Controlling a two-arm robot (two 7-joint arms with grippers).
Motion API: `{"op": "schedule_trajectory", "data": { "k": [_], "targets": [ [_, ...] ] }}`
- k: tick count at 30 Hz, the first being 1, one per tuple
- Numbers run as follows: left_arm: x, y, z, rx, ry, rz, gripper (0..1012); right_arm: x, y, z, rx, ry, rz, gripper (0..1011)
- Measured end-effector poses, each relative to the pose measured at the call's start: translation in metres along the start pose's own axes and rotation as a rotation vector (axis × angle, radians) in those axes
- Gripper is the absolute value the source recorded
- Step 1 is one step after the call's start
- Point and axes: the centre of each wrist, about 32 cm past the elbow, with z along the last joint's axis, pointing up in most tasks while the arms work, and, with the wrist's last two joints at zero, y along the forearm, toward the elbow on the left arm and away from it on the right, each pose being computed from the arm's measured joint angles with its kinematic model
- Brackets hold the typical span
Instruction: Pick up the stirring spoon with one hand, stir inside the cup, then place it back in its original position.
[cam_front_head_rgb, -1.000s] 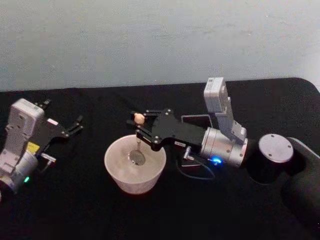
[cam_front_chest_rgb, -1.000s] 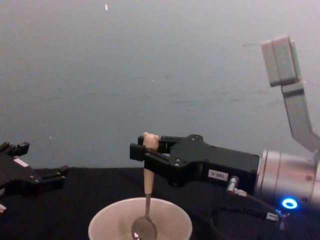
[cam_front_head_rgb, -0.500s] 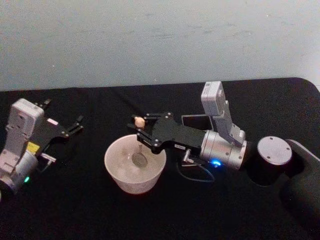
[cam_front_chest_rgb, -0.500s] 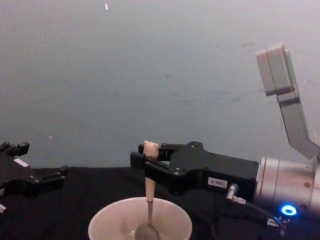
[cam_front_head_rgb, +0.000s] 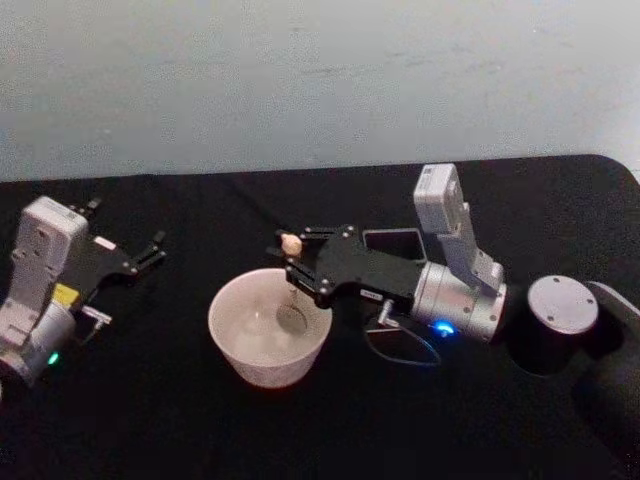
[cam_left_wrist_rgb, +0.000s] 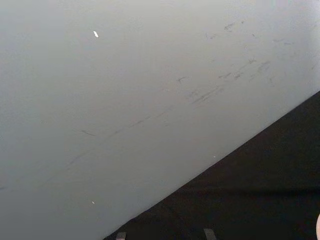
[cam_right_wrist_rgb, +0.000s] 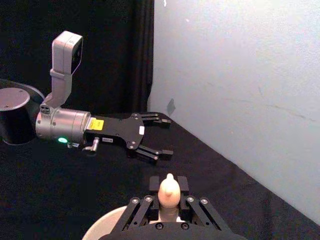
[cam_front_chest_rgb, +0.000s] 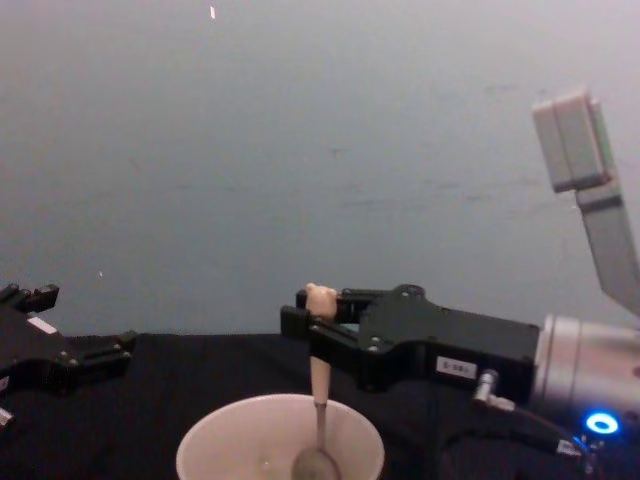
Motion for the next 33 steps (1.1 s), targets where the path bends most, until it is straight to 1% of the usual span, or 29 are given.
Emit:
{"op": "schedule_trajectory", "data": {
  "k": [6,10,15,20,24,29,33],
  "targets": [
    [0.0,0.0,0.0,0.0,0.0,0.0,1001,-0.003,-0.009,0.001,-0.006,0.002,0.001,211],
    [0.0,0.0,0.0,0.0,0.0,0.0,1001,-0.007,-0.014,0.001,-0.006,0.009,0.012,211],
    [0.0,0.0,0.0,0.0,0.0,0.0,1001,-0.011,-0.014,0.005,0.01,0.015,0.028,211],
    [0.0,0.0,0.0,0.0,0.0,0.0,1001,-0.016,-0.009,0.007,0.025,0.022,0.052,211],
    [0.0,0.0,0.0,0.0,0.0,0.0,1001,-0.019,-0.001,0.007,0.029,0.026,0.081,211],
    [0.0,0.0,0.0,0.0,0.0,0.0,1001,-0.02,0.009,0.006,0.031,0.029,0.098,211],
    [0.0,0.0,0.0,0.0,0.0,0.0,1001,-0.019,0.018,0.007,0.041,0.027,0.102,211]
  ]
}}
